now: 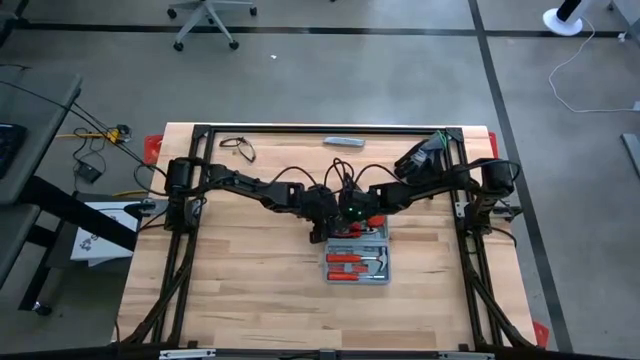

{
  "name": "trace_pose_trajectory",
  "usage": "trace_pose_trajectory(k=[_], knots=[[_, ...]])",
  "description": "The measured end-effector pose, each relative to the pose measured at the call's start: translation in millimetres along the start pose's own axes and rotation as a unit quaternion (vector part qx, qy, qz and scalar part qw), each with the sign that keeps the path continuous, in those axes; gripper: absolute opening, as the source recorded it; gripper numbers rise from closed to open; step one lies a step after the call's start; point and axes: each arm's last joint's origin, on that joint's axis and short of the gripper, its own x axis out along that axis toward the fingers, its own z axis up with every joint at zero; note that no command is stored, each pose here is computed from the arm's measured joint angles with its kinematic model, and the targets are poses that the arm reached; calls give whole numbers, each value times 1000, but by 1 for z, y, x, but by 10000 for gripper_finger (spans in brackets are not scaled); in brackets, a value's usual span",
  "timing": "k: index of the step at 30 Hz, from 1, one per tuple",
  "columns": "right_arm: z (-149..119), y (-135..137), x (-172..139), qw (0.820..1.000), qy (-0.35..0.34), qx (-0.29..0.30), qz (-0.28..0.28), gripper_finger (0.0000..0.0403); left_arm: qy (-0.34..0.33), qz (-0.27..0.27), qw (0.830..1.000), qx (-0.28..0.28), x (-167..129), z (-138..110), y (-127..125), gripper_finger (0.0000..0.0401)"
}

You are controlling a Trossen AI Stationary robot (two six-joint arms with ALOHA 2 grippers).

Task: Prefit tool cases
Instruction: Adjust the orange hex key set in the gray prefit tool case

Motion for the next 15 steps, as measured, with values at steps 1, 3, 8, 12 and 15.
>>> trace_pose_trajectory(k=[1, 3, 8, 12, 15], knots=[[-1, -1, 0, 1000, 4, -1, -4, 0, 1, 0, 1000, 0, 0, 0, 0, 255], [-2, -3, -1, 1000, 12, -2, -14, 0, 1, -1, 1000, 1, 0, 0, 0, 255], [-4, -2, -1, 1000, 14, -4, -14, 0, 3, -2, 1000, 1, 0, -1, 0, 255], [-3, 0, -1, 1000, 7, -2, -5, 0, 3, -3, 1000, -1, 1, -1, 1, 255], [-1, 3, -5, 1000, -3, -1, 12, 0, 4, -4, 1000, -4, 1, -1, 1, 255]])
